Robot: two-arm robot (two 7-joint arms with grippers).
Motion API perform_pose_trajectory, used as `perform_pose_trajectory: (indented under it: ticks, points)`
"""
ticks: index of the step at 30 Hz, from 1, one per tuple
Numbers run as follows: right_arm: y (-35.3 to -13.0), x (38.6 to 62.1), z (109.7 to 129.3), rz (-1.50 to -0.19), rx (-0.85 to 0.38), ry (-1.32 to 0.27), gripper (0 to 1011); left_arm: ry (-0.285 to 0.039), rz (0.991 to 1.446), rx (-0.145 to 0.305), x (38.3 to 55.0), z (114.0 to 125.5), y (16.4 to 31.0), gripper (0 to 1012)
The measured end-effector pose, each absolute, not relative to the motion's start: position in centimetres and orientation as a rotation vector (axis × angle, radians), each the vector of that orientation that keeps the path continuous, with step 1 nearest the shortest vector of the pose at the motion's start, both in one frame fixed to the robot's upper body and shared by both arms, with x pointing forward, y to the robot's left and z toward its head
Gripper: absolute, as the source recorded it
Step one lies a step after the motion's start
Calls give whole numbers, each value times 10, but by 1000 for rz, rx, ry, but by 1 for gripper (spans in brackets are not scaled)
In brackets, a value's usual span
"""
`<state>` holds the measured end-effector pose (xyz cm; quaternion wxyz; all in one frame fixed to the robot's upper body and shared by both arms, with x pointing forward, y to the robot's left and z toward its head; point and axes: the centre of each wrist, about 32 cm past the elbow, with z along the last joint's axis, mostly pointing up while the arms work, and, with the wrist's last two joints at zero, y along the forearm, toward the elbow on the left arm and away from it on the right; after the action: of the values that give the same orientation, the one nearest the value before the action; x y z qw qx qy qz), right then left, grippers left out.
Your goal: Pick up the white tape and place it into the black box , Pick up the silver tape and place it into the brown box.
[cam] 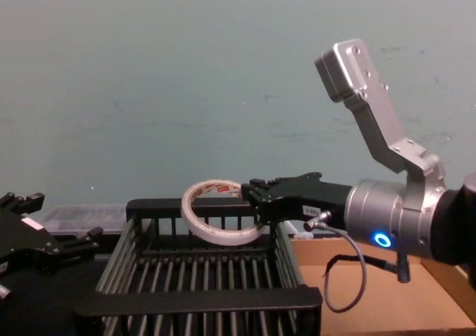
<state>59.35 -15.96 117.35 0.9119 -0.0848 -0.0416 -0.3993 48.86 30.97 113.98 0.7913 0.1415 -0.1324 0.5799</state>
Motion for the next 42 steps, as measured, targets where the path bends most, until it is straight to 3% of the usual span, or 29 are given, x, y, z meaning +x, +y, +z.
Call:
perform_pose_trajectory:
  ticks: [18, 26, 32, 42]
  points:
    - [-160, 593, 1174, -824, -175, -85, 107, -285, 1248, 304, 489, 1140, 310, 1001]
    - [-160, 594, 1174, -826, -175, -85, 321, -285, 1248, 304, 489, 1140, 310, 1001]
    - [-160, 594, 1174, -826, -175, -85, 559, -285, 1248, 305, 489, 1140, 310, 1001]
    - [-160, 594, 1174, -826, -175, -84, 841, -285, 1248, 304, 489, 1140, 310, 1001]
